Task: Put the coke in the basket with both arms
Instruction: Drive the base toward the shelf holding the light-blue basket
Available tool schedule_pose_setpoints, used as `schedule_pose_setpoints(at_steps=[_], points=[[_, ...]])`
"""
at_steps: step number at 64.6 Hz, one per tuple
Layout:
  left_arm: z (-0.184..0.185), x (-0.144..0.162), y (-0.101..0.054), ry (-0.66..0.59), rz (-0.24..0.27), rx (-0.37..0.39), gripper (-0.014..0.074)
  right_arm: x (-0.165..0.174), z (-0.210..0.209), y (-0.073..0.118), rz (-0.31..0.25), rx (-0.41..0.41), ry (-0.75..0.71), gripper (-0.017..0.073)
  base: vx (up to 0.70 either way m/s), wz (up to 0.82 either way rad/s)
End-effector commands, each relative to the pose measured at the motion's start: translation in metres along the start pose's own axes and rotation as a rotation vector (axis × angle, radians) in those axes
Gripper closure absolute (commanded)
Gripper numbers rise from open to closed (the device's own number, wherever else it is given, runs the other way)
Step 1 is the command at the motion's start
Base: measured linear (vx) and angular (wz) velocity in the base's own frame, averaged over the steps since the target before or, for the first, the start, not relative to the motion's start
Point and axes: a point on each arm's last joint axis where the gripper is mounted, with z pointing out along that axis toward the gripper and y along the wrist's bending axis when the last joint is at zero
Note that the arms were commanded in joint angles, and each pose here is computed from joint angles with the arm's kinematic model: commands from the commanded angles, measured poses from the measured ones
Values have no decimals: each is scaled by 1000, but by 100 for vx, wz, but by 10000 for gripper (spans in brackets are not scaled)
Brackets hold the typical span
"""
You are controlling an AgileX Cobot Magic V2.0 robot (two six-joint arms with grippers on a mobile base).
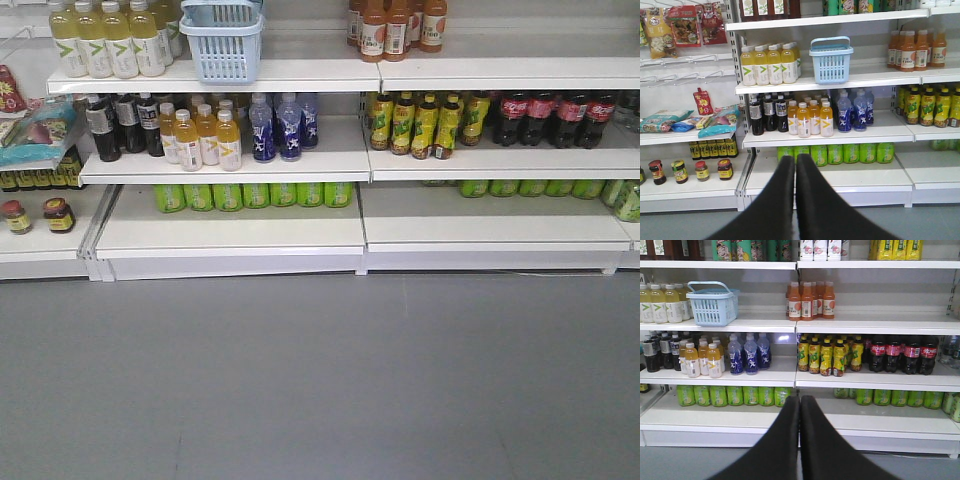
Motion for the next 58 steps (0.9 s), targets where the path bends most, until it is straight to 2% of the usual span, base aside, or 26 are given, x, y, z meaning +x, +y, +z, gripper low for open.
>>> schedule_pose_setpoints(at_steps=[1,58], points=[[-4,-19,-2,-131,-8,27,600,-4,1,0,-10,5,-49,569,0,0],[-4,-19,-2,-130,-8,23,600,-4,1,0,-10,5,-49,569,0,0]])
